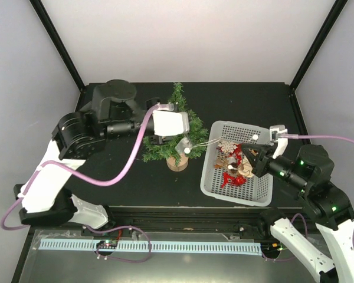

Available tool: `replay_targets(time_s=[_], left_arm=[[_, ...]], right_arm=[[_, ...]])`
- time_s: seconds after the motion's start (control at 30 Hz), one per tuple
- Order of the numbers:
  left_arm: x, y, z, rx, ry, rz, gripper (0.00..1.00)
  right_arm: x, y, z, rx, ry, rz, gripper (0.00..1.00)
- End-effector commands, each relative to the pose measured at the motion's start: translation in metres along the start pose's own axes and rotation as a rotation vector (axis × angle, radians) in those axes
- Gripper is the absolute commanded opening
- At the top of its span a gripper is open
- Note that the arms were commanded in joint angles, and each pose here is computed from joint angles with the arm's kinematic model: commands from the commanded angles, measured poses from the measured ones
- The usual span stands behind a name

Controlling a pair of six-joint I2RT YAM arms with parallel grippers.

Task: Decorate the small christmas tree

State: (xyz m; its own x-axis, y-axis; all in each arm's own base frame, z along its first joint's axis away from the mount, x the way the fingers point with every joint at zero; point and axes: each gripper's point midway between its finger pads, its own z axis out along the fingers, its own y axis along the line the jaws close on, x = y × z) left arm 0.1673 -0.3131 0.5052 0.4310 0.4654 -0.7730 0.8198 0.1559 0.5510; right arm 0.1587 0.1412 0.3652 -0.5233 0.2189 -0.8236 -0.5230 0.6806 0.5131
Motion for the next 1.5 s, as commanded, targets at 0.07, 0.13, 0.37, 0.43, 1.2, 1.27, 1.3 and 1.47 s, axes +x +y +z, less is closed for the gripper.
replay_targets(time_s=[0.07,0.13,0.37,0.43,1.2,1.27,1.3,1.47], left_arm=[[0.029,-0.015,-0.018,-0.006,0.074,0.033,0.02],[0.035,-0.015,-0.029,-0.022,0.079,0.028,0.02],[0.062,-0.005,-0.053,-0.098,0.099,-0.024,0.02],[0.071,-0.003,-0.055,-0.119,0.113,-0.037,0.02],[0.124,0.023,-0.063,-0.245,0.083,-0.212,0.02],[0.125,0.028,-0.063,-0.251,0.066,-0.235,0.02],[0.125,0.03,-0.063,-0.251,0.053,-0.248,0.02],[0.128,0.045,-0.06,-0.251,-0.006,-0.347,0.02]], right_arm=[[-0.023,0.008,0.0,0.015,-0.019,-0.034,0.01],[-0.031,0.013,0.001,0.003,-0.029,-0.041,0.01],[-0.061,0.028,0.008,-0.032,-0.065,-0.06,0.01],[-0.068,0.032,0.011,-0.041,-0.068,-0.062,0.01],[-0.152,0.068,0.023,-0.086,-0.188,-0.133,0.01],[-0.165,0.076,0.018,-0.098,-0.223,-0.143,0.01],[-0.172,0.08,0.015,-0.102,-0.244,-0.148,0.01],[-0.209,0.1,0.001,-0.126,-0.338,-0.164,0.01]])
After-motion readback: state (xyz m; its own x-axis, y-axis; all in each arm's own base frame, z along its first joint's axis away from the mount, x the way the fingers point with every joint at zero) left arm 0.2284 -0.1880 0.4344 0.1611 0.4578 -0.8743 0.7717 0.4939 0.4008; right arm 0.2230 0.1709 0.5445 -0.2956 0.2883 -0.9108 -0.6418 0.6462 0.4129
